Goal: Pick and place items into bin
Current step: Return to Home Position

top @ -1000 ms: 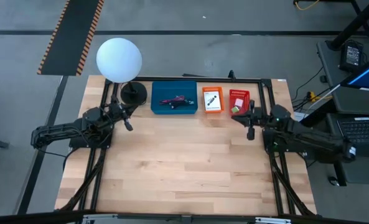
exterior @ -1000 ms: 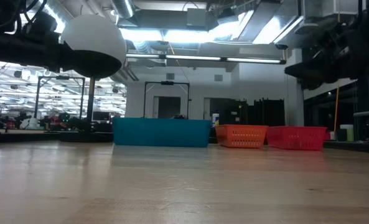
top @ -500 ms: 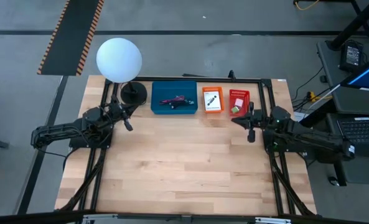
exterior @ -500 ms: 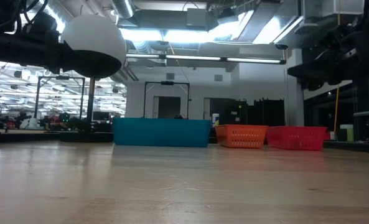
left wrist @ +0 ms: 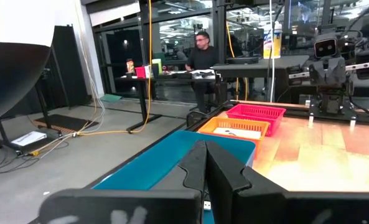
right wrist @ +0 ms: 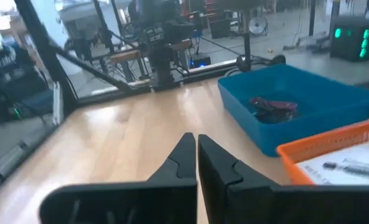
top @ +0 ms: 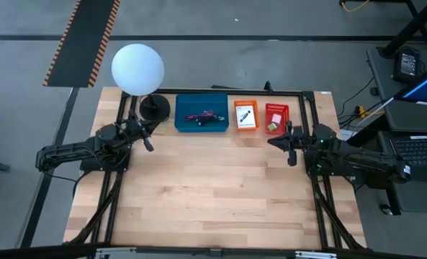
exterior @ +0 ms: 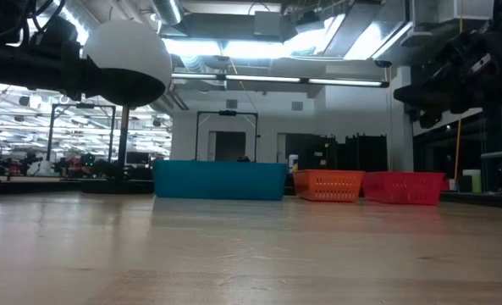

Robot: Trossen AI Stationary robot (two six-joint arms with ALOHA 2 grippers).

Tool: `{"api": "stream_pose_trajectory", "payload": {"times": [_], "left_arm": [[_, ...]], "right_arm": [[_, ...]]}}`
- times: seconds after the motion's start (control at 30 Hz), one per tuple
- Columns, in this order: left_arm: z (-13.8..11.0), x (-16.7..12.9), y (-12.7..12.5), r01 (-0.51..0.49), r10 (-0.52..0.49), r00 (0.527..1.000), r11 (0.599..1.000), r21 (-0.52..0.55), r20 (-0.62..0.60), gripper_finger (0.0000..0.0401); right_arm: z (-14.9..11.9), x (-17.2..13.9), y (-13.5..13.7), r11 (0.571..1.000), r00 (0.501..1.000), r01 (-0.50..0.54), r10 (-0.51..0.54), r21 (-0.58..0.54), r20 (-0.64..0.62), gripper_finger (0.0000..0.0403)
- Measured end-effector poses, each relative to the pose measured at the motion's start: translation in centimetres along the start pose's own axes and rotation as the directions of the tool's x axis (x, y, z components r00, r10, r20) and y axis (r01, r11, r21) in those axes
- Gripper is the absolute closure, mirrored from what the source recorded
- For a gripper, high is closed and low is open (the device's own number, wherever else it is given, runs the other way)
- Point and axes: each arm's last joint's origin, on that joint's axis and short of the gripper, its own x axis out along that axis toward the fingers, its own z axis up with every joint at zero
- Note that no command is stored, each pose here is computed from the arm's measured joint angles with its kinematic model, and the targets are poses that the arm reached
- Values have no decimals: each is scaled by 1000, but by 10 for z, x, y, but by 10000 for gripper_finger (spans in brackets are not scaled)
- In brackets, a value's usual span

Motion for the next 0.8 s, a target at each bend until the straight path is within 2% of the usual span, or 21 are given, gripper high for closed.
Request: {"api": "stream_pose_trajectory", "payload": {"times": [0.1, 0.3, 0.6, 0.8], "left_arm": [[0, 0, 0, 0, 0, 1000, 1000, 0, 0, 398], [0, 0, 0, 1, -1, 1000, 1000, 0, 0, 398], [0, 0, 0, 1, -1, 1000, 1000, 0, 0, 398], [0, 0, 0, 1, -1, 1000, 1000, 0, 0, 397]], "right_arm": [[0, 0, 0, 997, 1000, 0, 0, 81, 0, 403], [0, 0, 1, 996, 1000, -26, 27, 85, -5, 403], [-1, 0, 18, 970, 970, -243, 243, -10, -15, 402], [3, -6, 36, 957, 956, -285, 287, -47, 54, 402]]}}
